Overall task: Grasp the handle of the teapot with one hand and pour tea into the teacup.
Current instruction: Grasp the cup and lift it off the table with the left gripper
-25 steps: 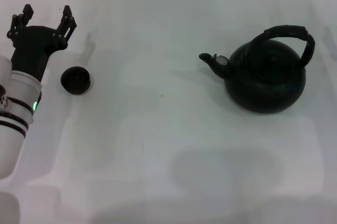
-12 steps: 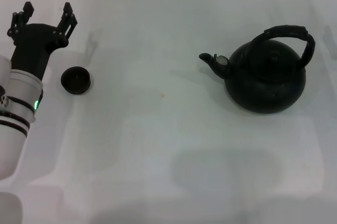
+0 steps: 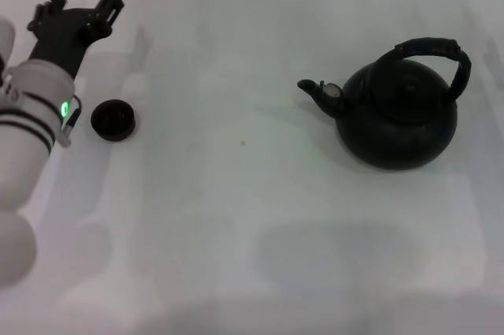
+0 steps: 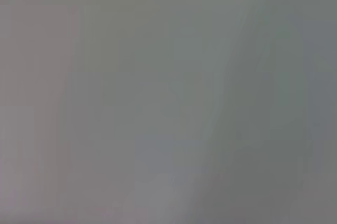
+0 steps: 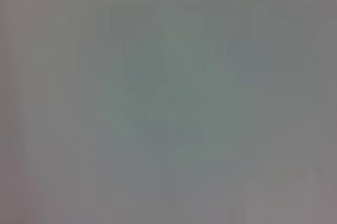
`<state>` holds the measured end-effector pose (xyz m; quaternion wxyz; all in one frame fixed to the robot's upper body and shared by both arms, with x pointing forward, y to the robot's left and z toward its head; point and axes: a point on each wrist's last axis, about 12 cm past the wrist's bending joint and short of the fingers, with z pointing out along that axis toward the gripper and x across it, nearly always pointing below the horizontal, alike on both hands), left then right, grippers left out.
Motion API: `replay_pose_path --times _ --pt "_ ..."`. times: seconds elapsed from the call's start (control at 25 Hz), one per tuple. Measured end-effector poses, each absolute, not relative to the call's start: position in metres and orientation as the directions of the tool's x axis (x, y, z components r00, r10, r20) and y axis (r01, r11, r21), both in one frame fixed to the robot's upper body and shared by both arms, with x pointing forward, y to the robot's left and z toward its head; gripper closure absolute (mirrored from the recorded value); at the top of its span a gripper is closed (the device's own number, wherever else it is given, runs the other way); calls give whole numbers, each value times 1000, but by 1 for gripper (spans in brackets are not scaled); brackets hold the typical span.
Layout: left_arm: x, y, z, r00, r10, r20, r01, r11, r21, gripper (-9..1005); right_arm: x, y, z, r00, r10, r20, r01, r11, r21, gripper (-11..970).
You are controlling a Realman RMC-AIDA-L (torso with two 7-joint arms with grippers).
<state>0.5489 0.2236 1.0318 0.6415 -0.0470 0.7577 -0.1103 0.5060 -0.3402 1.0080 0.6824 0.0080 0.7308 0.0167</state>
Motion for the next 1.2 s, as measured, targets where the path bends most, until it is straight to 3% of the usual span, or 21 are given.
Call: replay_pose_path --times 0.44,0.92,1.2 --pt "595 228 1076 -483 -200 -853 151 940 -306 134 506 -341 1008 -68 30 -997 -11 999 31 107" --pt "606 255 1109 -668 -45 -743 277 912 -303 134 507 -343 1008 -71 20 -997 -9 1000 21 112" --pt "612 272 1145 -750 89 -656 361 886 -292 134 510 -341 1010 -66 19 -998 -14 1000 20 115"
